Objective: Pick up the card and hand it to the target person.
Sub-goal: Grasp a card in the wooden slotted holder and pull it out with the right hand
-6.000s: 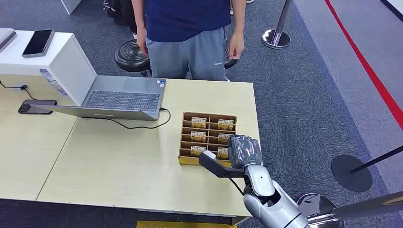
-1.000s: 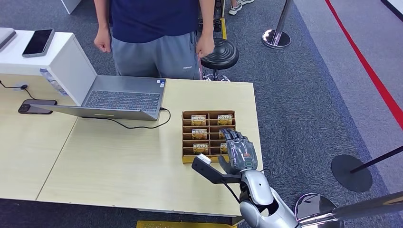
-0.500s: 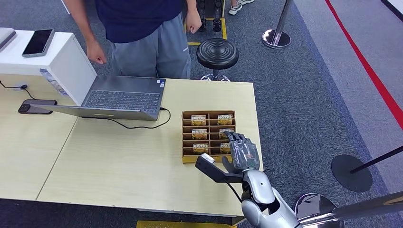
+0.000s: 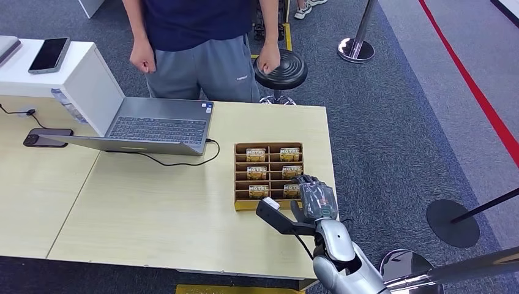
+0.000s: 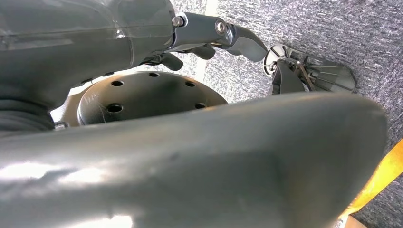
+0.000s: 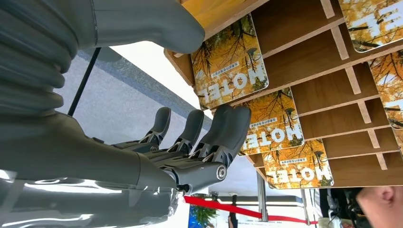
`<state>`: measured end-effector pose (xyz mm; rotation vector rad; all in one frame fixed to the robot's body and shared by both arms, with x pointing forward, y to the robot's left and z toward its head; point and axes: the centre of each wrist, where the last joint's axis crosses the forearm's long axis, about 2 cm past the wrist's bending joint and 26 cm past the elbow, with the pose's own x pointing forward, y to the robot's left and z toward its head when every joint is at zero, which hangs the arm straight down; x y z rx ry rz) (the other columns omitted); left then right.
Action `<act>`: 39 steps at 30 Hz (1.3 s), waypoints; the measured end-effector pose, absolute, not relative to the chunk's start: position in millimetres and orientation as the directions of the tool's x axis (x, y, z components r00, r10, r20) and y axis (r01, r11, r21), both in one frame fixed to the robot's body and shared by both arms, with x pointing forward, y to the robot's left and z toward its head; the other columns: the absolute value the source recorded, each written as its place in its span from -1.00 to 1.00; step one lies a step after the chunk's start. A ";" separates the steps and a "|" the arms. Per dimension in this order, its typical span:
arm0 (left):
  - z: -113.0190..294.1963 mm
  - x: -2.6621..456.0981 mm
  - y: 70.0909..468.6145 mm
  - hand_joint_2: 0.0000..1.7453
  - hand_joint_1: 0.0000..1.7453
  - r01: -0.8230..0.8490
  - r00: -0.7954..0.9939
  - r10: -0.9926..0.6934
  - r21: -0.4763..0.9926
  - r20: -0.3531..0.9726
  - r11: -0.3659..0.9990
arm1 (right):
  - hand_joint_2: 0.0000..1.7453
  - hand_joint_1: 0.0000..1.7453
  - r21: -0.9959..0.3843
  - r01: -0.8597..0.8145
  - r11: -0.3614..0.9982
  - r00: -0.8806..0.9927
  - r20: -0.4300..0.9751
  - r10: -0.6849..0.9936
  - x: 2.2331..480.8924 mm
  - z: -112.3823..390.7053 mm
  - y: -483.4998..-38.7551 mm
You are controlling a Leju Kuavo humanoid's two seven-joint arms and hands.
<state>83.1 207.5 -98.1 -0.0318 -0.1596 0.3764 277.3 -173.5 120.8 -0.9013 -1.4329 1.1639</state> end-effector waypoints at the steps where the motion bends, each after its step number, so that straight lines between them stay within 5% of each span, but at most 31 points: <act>1: -98.1 83.1 207.5 -1.00 -1.00 -0.364 0.917 0.369 -0.061 0.149 0.929 | 1.00 -0.04 -0.967 -0.053 0.249 -0.182 0.254 0.950 277.5 120.8 -173.3; 8: -98.1 83.2 207.8 -1.00 -1.00 -0.367 0.916 0.372 -0.060 0.149 0.928 | 1.00 0.52 -0.967 -0.058 0.248 -0.181 0.255 0.950 278.6 119.7 -173.3; 25: -98.1 83.3 208.0 -1.00 -1.00 -0.356 0.920 0.360 -0.058 0.153 0.933 | 1.00 0.57 -0.964 -0.064 0.259 -0.171 0.267 0.949 279.8 118.8 -174.3; 29: -98.1 83.3 208.0 1.00 -1.00 -0.355 0.920 0.360 -0.058 0.155 0.933 | 1.00 0.60 -0.963 -0.064 0.261 -0.170 0.268 0.948 279.9 119.0 -174.0; 39: -98.1 83.4 208.0 1.00 -1.00 -0.339 0.923 0.345 -0.065 0.168 0.938 | 1.00 0.60 -0.962 -0.058 0.266 -0.178 0.272 0.946 279.9 119.1 -174.0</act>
